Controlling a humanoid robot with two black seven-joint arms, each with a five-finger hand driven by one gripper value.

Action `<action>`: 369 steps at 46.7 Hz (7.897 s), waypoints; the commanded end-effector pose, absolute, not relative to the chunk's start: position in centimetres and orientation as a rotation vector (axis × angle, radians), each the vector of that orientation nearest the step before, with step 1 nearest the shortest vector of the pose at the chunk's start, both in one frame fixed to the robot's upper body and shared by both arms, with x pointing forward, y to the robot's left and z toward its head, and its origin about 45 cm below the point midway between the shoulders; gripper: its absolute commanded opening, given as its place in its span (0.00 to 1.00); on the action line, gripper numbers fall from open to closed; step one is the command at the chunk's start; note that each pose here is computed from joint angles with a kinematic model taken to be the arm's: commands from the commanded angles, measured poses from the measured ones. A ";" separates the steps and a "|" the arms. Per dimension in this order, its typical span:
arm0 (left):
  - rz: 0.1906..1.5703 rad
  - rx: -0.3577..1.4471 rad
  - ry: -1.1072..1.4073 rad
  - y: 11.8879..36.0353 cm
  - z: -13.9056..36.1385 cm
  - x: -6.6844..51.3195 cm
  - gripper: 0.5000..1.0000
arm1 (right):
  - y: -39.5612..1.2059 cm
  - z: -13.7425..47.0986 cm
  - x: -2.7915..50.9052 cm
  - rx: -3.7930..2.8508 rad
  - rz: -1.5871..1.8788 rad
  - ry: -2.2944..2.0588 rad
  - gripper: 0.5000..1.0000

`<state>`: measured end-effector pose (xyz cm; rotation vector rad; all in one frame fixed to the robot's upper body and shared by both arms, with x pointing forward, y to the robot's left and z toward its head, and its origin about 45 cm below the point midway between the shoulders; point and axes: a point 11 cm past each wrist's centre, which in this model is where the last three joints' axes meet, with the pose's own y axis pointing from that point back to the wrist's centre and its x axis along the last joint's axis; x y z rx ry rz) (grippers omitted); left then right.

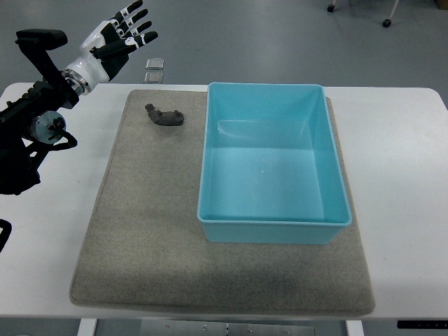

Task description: Place brown hippo in blue box with left hand

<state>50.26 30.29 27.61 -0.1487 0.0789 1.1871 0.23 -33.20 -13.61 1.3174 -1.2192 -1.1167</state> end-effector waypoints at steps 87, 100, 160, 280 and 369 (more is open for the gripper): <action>0.766 0.906 -0.869 28.5 23.3 49.6 0.81 | -33.2 -13.6 0.3 1.319 -1.116 -1.220 0.87; 0.754 0.896 -0.866 28.1 23.2 49.4 0.80 | -33.2 -13.6 0.3 1.318 -1.117 -1.219 0.87; 0.713 0.934 -0.866 28.1 21.7 48.8 0.38 | -33.2 -13.6 0.3 1.318 -1.117 -1.219 0.87; 0.022 0.587 -1.094 3.7 23.1 38.8 0.25 | -33.2 -13.6 0.3 1.318 -1.117 -1.219 0.87; 1.565 -0.069 0.009 28.0 28.9 52.6 0.98 | -33.2 -13.6 0.3 1.319 -1.116 -1.220 0.87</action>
